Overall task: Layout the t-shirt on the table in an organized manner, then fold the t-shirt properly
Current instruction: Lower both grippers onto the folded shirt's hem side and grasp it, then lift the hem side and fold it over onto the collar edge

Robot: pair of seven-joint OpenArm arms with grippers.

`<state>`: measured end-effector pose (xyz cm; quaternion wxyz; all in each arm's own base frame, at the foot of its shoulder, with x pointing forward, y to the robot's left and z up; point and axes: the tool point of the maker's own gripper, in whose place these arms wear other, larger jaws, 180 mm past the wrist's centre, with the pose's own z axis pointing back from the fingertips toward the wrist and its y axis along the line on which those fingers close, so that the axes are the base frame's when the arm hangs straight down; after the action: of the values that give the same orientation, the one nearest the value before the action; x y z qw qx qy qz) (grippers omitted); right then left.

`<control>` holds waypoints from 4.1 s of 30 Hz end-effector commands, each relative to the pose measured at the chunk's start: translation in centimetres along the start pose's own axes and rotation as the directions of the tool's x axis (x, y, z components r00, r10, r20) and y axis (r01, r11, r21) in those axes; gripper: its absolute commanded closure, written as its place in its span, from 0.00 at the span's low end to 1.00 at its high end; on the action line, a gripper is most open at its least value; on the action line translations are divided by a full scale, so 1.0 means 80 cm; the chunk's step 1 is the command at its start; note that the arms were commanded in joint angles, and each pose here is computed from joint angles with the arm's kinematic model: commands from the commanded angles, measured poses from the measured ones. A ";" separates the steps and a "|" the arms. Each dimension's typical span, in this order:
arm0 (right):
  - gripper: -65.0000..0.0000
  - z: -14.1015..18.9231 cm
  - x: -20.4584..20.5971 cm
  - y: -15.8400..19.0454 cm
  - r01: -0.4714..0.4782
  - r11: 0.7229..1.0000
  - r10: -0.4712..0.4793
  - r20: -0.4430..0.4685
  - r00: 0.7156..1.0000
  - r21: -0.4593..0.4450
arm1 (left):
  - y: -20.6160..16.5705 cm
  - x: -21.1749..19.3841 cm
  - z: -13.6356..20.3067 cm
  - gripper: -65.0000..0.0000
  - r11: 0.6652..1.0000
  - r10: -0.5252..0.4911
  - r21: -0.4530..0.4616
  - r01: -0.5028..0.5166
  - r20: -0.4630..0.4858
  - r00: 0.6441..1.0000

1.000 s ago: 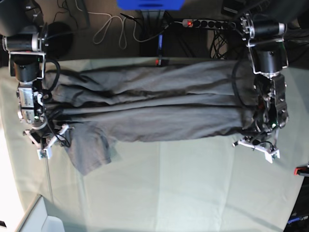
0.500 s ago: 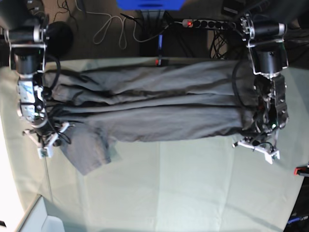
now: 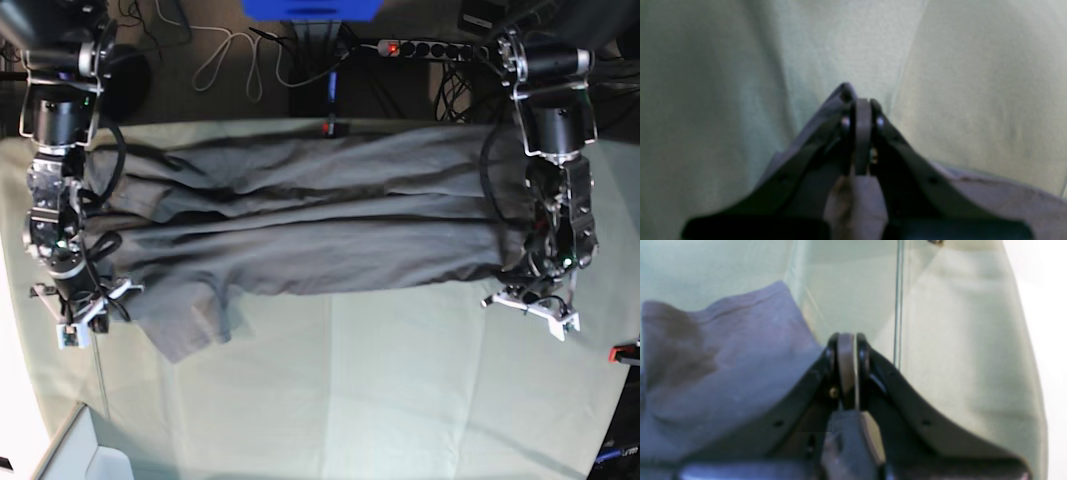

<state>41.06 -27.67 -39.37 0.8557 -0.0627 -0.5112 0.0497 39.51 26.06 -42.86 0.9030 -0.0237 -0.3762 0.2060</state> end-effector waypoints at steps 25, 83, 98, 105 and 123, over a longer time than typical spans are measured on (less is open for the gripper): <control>0.41 -0.015 -0.038 -0.017 0.016 0.998 -0.010 -0.127 0.992 0.053 | -0.010 0.047 0.012 1.00 1.000 -0.009 -0.021 0.011 0.102 0.995; 1.00 -0.018 0.121 -0.018 0.014 1.000 -0.018 0.170 0.985 0.024 | -0.014 0.163 0.063 1.00 0.998 0.057 -0.052 -0.042 0.338 0.939; 1.00 0.023 0.062 0.008 -0.064 0.995 0.053 0.131 0.990 0.079 | 0.001 0.124 0.056 1.00 0.999 0.041 -0.026 -0.035 0.285 0.958; 1.00 0.056 0.005 0.013 -0.087 0.992 0.080 0.068 0.994 0.097 | 0.015 0.091 0.075 1.00 1.000 -0.002 -0.003 0.003 0.281 0.960; 1.00 0.114 -0.052 -0.012 0.004 0.995 -0.016 0.121 0.992 0.102 | 0.037 0.021 0.152 1.00 0.995 0.078 -0.083 -0.058 0.275 0.958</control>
<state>30.28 -28.40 -40.28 0.8416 -0.0147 -0.5356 0.0681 30.62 27.02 -35.22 0.8452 -0.0540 -0.4806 0.2274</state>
